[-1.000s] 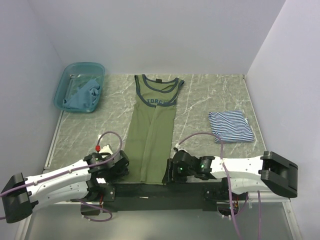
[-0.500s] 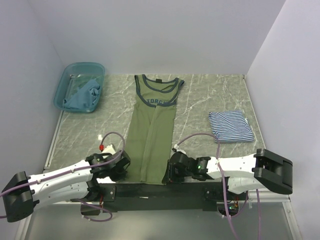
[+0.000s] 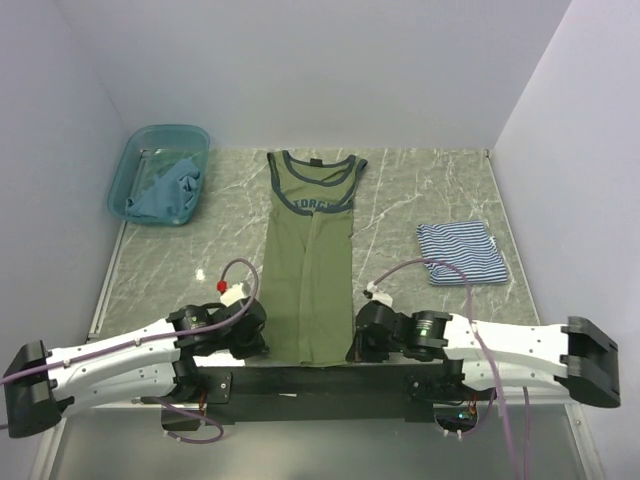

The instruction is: Fold and stack the tank tops

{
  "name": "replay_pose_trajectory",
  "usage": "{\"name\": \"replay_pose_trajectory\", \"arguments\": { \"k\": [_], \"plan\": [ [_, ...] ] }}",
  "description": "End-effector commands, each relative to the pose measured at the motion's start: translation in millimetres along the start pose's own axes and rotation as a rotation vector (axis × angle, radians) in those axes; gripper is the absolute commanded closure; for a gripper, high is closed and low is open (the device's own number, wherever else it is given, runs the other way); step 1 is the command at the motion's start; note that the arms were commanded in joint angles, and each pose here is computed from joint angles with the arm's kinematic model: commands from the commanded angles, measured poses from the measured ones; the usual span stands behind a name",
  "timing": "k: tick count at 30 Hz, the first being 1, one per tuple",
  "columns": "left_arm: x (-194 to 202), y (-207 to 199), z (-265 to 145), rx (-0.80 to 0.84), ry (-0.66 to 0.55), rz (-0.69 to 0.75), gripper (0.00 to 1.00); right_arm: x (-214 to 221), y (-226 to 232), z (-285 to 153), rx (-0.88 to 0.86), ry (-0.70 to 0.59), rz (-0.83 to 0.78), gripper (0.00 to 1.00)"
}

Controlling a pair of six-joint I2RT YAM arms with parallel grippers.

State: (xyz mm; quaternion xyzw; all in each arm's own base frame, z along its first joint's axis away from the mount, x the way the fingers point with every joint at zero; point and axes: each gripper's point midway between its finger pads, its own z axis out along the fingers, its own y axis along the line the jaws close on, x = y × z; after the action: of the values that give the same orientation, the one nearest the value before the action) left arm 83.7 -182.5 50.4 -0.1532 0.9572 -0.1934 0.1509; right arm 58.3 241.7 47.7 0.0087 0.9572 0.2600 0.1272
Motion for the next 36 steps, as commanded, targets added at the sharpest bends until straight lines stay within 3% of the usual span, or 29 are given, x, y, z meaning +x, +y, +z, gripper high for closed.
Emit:
{"name": "replay_pose_trajectory", "arguments": {
  "k": [1,9,13,21,27,35,36],
  "plan": [
    [18,-22,-17,0.071,0.038,0.024,1.0,4,-14,-21,0.049,-0.005,-0.023,1.0],
    [76,-14,-29,0.038,0.136,0.077,1.0,46,10,-38,0.028,0.045,-0.082,1.0],
    [67,-20,-39,0.025,0.082,0.1,0.99,34,12,-42,0.069,-0.022,-0.107,1.0],
    [-19,-62,-49,0.15,-0.141,0.012,0.99,-31,25,-42,0.022,-0.139,-0.095,1.0],
    [-99,-94,-49,0.144,-0.319,0.075,0.99,-102,37,-44,0.025,-0.282,-0.095,1.0],
    [-206,-132,-24,0.121,-0.428,0.094,1.0,-225,41,-31,0.055,-0.411,-0.08,1.0],
    [-226,-125,-18,0.094,-0.443,0.079,1.0,-235,34,-16,0.083,-0.381,-0.075,1.0]
  ]
}}
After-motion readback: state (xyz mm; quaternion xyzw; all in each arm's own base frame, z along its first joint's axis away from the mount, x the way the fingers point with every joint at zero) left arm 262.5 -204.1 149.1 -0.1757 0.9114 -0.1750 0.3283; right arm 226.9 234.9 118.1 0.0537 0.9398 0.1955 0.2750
